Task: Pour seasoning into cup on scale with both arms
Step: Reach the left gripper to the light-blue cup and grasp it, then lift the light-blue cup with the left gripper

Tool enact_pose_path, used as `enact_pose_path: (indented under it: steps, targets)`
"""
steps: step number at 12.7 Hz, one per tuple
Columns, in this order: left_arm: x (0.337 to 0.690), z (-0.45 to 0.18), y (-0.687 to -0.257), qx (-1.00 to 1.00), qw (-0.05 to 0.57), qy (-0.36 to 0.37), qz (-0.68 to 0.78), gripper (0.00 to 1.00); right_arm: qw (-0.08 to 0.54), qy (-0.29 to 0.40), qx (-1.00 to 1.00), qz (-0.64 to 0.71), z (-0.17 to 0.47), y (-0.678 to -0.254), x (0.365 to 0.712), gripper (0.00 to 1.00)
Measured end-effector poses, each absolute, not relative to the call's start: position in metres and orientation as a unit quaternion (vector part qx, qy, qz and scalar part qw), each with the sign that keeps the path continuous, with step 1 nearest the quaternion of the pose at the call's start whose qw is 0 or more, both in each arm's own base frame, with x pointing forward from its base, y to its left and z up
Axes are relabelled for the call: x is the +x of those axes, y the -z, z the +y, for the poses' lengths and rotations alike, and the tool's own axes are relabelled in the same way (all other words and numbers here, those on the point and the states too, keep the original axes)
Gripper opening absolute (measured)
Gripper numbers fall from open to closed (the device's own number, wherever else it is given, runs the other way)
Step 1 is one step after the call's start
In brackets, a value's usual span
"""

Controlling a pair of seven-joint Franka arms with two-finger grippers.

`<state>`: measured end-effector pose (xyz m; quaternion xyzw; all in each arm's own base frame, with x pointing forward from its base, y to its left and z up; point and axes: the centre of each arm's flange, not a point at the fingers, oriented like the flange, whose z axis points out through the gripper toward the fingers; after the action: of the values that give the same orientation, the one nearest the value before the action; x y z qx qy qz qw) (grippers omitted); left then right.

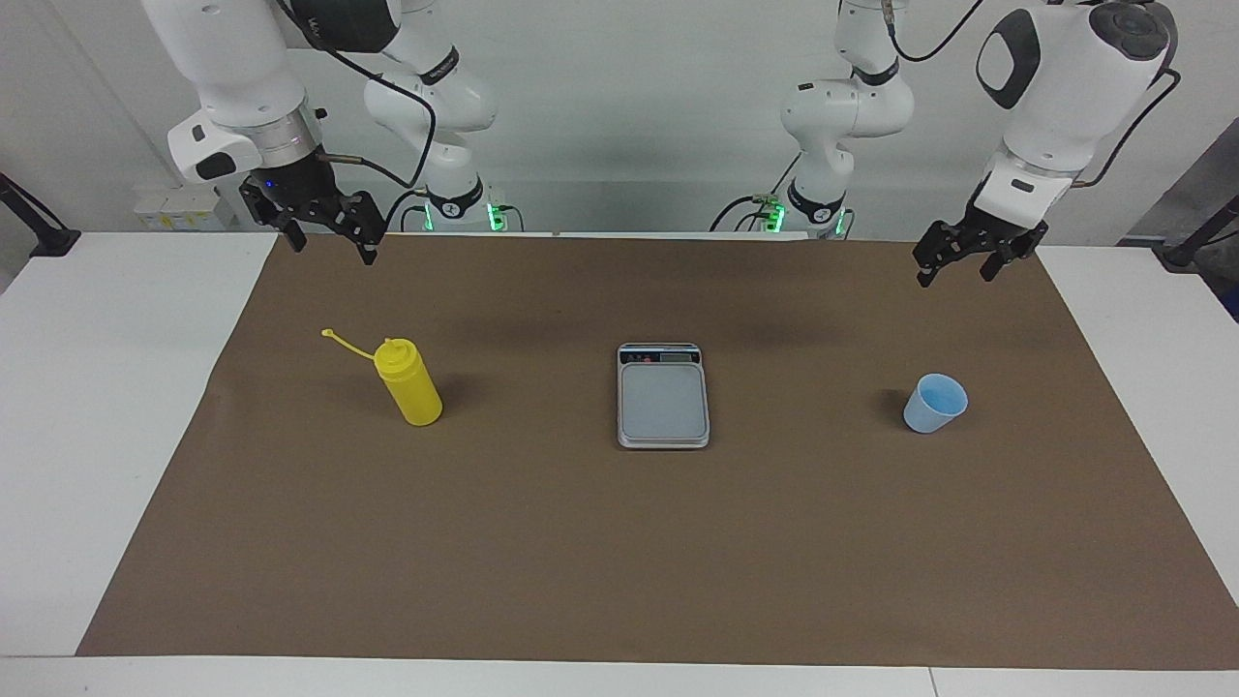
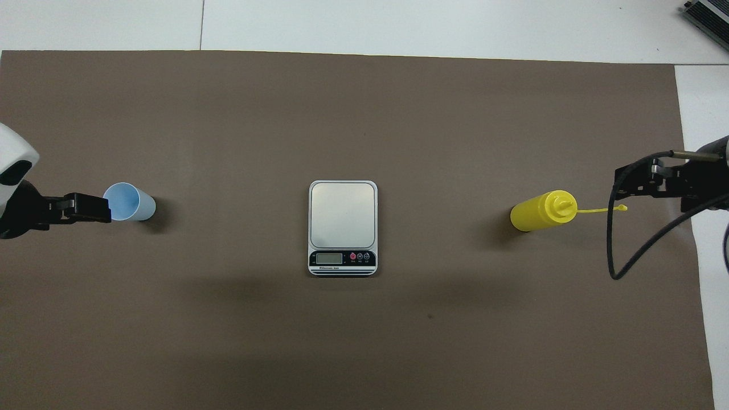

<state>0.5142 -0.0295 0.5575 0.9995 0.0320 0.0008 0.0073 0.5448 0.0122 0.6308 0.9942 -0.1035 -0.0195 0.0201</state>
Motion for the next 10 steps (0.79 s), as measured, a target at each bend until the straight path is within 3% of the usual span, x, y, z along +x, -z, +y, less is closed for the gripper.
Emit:
enact_pose_path:
  steps: [7, 10]
  targets:
    - [0.57, -0.032, -0.46, 0.999, 0.016, 0.012, 0.036, 1.0, 0.02, 0.019, 0.994, -0.103, 0.012, -0.631, 0.545, 1.0]
    - [0.581, -0.031, -0.443, 0.999, 0.018, -0.003, 0.038, 1.0, 0.02, 0.019, 0.994, -0.103, 0.012, -0.631, 0.545, 1.0]
